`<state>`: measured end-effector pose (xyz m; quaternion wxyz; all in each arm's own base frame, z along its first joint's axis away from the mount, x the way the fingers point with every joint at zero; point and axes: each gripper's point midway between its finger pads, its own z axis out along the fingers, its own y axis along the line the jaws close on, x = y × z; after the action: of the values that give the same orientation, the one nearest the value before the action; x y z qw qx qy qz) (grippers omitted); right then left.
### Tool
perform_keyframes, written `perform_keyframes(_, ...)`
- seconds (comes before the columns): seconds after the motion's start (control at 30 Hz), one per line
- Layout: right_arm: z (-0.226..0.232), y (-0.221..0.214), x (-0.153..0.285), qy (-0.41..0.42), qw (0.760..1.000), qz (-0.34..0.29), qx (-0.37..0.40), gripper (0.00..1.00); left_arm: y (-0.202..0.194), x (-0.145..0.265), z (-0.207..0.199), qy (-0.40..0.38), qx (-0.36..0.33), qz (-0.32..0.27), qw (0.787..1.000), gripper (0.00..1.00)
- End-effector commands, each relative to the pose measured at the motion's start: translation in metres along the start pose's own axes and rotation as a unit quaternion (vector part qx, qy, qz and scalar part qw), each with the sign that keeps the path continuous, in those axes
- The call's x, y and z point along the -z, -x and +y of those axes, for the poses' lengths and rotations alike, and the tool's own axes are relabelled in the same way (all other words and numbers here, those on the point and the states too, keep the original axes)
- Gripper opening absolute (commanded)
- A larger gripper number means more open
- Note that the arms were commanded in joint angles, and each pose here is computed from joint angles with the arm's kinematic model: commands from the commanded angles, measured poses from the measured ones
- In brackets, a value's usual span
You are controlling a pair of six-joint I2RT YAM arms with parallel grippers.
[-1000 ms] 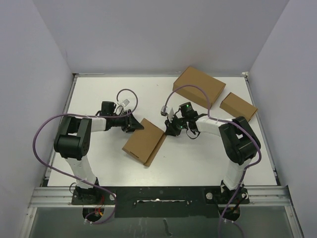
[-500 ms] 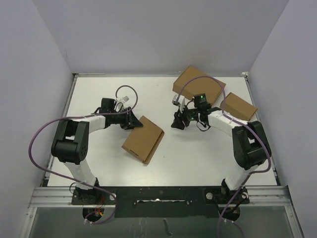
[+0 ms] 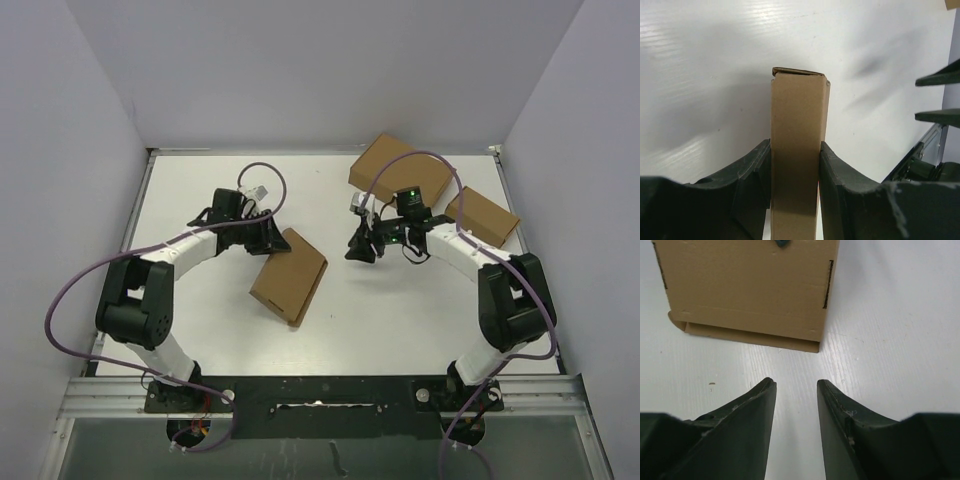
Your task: Fold the paper box
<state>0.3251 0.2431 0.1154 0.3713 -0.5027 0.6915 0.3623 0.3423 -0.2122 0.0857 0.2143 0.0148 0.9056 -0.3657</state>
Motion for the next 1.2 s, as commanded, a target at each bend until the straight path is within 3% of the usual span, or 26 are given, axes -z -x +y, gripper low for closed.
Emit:
perform_keyframes(0.0, 0.028, 0.033, 0.006, 0.051, 0.995, -0.037, 0.084, 0.39, 0.011, 0.016, 0.039, 0.097, 0.030, -0.056, 0.993, 0.14)
perform_keyframes(0.23, 0.082, 0.022, -0.013, 0.129, 0.970, -0.058, 0.199, 0.45, 0.020, 0.033, 0.059, 0.108, 0.099, -0.135, 0.980, 0.13)
perform_keyframes(0.37, 0.108, 0.007, -0.033, 0.160, 0.958, -0.056, 0.231, 0.56, 0.018, 0.039, 0.069, 0.107, 0.125, -0.156, 0.974, 0.13)
perform_keyframes(0.47, 0.124, -0.004, -0.052, 0.180, 0.953, -0.036, 0.239, 0.57, 0.015, 0.040, 0.073, 0.108, 0.132, -0.158, 0.972, 0.13)
perform_keyframes(0.63, 0.139, -0.020, -0.076, 0.185, 0.947, -0.010, 0.261, 0.55, 0.011, 0.042, 0.080, 0.103, 0.141, -0.161, 0.971, 0.13)
perform_keyframes(0.93, 0.145, -0.037, -0.098, 0.167, 0.928, 0.027, 0.332, 0.40, 0.005, 0.041, 0.092, 0.084, 0.163, -0.163, 0.969, 0.13)
perform_keyframes(1.17, 0.137, -0.038, -0.111, 0.134, 0.921, 0.044, 0.363, 0.39, 0.001, 0.038, 0.100, 0.070, 0.180, -0.164, 0.967, 0.13)
